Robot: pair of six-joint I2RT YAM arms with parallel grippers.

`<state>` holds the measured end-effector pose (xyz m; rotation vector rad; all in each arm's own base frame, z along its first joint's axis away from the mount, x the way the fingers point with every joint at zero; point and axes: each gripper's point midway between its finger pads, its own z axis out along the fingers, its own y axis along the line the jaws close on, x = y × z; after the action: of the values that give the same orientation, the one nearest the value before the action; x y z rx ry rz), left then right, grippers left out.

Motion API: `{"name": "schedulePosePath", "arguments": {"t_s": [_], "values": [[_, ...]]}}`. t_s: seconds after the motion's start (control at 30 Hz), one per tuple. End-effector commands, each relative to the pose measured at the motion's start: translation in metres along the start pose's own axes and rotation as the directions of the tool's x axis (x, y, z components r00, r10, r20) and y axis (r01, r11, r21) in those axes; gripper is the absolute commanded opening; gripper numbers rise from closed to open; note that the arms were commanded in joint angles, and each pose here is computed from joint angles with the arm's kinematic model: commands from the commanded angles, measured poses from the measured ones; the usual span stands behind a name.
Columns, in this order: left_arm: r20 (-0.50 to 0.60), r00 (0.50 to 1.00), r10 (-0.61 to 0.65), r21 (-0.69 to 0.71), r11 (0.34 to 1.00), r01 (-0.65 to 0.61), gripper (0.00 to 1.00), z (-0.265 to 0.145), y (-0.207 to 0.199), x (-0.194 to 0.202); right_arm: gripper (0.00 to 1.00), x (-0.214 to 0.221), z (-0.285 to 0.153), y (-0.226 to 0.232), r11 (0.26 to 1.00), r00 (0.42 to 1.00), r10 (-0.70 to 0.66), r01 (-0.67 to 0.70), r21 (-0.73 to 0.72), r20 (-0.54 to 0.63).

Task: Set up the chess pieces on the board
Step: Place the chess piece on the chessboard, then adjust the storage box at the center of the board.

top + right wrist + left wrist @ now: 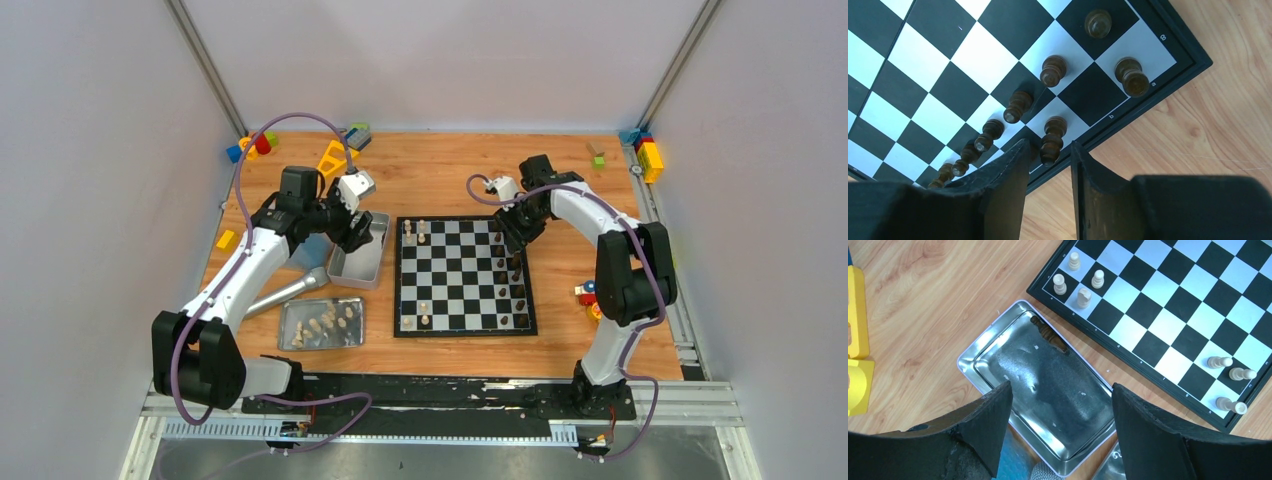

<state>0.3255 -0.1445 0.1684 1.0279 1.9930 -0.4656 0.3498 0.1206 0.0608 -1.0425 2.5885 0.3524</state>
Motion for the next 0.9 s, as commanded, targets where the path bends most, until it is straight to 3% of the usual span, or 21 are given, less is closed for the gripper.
{"name": "schedulePosePath", "arguments": {"t_s": [0.0, 0.23, 0.43, 0.67, 0.87], "values": [[0.031, 0.999, 0.023, -0.040, 0.999, -0.021, 0.80, -0.007, 0.011, -0.014, 0.40, -0.013, -0.014, -0.006, 0.999, 0.998, -0.023, 0.021, 0.041, 0.052], [-0.006, 1.000, 0.028, -0.086, 0.996, -0.028, 0.81, -0.006, 0.019, -0.004, 0.51, -0.041, -0.042, -0.004, 0.999, 0.991, -0.030, 0.023, 0.049, 0.132], [-0.143, 0.989, -0.023, -0.081, 0.997, 0.012, 0.81, 0.004, 0.025, 0.026, 0.54, -0.072, -0.077, -0.002, 0.997, 0.971, -0.051, 0.034, 0.076, 0.235], [-0.333, 0.933, -0.136, -0.267, 0.963, 0.045, 0.80, 0.018, 0.074, 0.059, 0.54, -0.079, -0.094, 0.009, 0.998, 0.956, -0.046, 0.031, 0.058, 0.289], [-0.467, 0.876, -0.125, -0.271, 0.962, -0.007, 0.75, 0.039, 0.104, 0.074, 0.54, -0.066, -0.091, 0.016, 0.999, 0.960, -0.039, 0.029, 0.039, 0.276]]}}
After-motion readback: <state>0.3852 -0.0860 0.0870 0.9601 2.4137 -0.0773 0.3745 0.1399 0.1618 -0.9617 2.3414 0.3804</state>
